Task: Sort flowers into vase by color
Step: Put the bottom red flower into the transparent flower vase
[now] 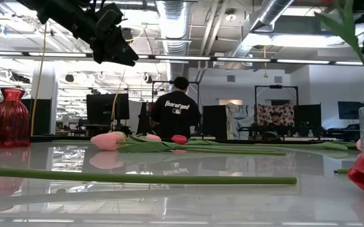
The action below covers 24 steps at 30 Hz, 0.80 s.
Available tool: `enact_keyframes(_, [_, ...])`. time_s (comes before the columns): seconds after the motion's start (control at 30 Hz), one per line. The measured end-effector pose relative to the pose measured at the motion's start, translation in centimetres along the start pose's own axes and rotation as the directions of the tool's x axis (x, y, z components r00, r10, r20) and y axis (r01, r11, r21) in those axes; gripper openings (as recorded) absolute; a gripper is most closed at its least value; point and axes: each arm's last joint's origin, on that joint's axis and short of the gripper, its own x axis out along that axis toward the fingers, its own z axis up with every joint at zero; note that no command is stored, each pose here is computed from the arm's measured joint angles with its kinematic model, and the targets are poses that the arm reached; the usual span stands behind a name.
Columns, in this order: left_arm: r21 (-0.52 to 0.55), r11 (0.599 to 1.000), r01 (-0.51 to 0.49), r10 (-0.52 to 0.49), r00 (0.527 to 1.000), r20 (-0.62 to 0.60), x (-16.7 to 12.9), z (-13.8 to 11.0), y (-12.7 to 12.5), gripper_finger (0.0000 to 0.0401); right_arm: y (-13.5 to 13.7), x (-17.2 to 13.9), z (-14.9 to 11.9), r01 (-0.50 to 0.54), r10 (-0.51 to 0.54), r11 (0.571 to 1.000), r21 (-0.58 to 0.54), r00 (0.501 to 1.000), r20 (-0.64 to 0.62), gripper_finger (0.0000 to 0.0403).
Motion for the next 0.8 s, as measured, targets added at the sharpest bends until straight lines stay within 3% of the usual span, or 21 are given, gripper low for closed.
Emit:
enact_keyframes(0.23, [0.0, 0.999, 0.041, -0.041, 0.999, -0.009, 0.0, -0.1, -0.1, 0.0197, 0.3, 0.0, -0.6, -0.047, 0.097, 0.968, 0.247, 0.976, -0.193, 0.0254])
enact_keyframes(0.4, [-0.004, 0.994, 0.108, -0.108, 0.994, 0.02, 0.0, 0.2, -0.3, 0.0197, 1.3, 0.4, -1.1, 0.004, 0.177, 0.918, 0.397, 0.891, -0.419, 0.0254])
enact_keyframes(0.57, [-0.005, 0.984, 0.18, -0.18, 0.982, 0.064, -0.1, 0.7, -0.5, 0.0197, 3.2, 1.6, -1.1, 0.04, 0.176, 0.916, 0.4, 0.855, -0.488, 0.0254])
enact_keyframes(0.8, [0.013, 0.962, 0.273, -0.273, 0.961, 0.044, 0.3, 0.5, -1.0, 0.0197, 8.1, 5.0, -1.5, 0.023, 0.201, 0.92, 0.391, 0.829, -0.522, 0.0254])
